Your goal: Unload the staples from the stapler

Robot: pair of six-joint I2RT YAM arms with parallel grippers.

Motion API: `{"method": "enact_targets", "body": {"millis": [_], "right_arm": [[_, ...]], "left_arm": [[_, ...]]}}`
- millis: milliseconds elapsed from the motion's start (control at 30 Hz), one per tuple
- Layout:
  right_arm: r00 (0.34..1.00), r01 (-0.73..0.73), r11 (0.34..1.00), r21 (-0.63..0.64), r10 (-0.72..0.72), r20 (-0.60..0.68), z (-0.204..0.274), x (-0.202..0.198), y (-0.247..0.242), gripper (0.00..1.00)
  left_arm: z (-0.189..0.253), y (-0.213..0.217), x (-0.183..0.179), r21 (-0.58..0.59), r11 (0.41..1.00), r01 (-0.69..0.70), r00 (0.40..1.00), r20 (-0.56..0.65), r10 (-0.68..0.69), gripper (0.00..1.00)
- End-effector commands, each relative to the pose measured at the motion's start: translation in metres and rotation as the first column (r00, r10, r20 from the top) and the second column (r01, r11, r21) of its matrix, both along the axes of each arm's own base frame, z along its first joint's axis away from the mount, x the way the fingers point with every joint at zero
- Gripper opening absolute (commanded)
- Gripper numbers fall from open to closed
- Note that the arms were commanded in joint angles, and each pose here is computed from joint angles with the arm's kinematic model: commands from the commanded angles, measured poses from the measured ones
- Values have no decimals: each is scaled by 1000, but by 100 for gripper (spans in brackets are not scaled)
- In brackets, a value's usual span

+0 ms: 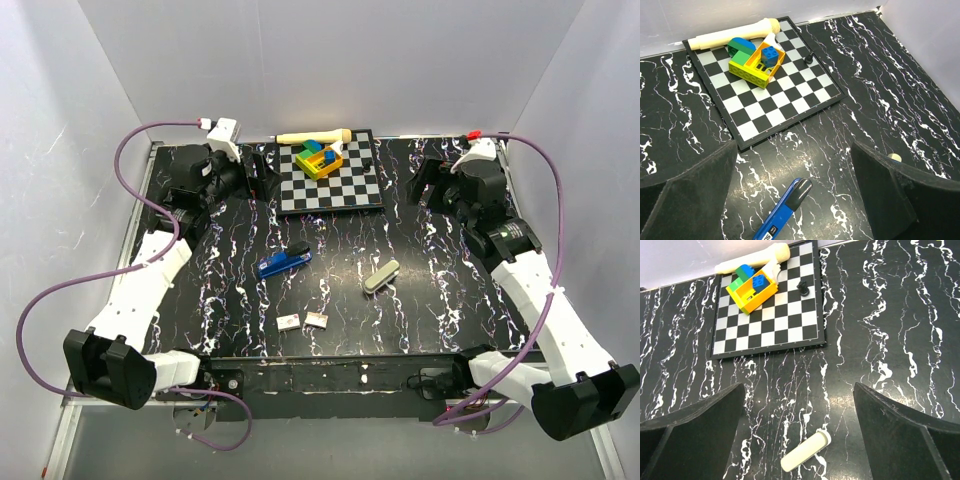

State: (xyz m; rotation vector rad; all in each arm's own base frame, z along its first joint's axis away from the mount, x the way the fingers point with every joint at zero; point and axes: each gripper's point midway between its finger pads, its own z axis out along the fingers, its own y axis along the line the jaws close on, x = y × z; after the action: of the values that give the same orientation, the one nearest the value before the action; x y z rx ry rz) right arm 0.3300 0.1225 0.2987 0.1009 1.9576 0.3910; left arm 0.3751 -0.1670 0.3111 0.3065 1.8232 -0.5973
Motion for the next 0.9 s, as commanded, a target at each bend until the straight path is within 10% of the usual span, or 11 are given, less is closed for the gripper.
{"method": "enact_targets", "body": {"millis": [0, 867], "right_arm": [[997, 48, 999, 7, -48, 62, 8, 7, -7, 98], [927, -337, 941, 12, 335, -167, -28, -49, 61, 94]], "left_arm": [[8, 4, -7, 33, 999, -19, 999, 45, 18, 98], [-63, -70, -58, 303, 862, 407, 904, 4, -428, 98]]}}
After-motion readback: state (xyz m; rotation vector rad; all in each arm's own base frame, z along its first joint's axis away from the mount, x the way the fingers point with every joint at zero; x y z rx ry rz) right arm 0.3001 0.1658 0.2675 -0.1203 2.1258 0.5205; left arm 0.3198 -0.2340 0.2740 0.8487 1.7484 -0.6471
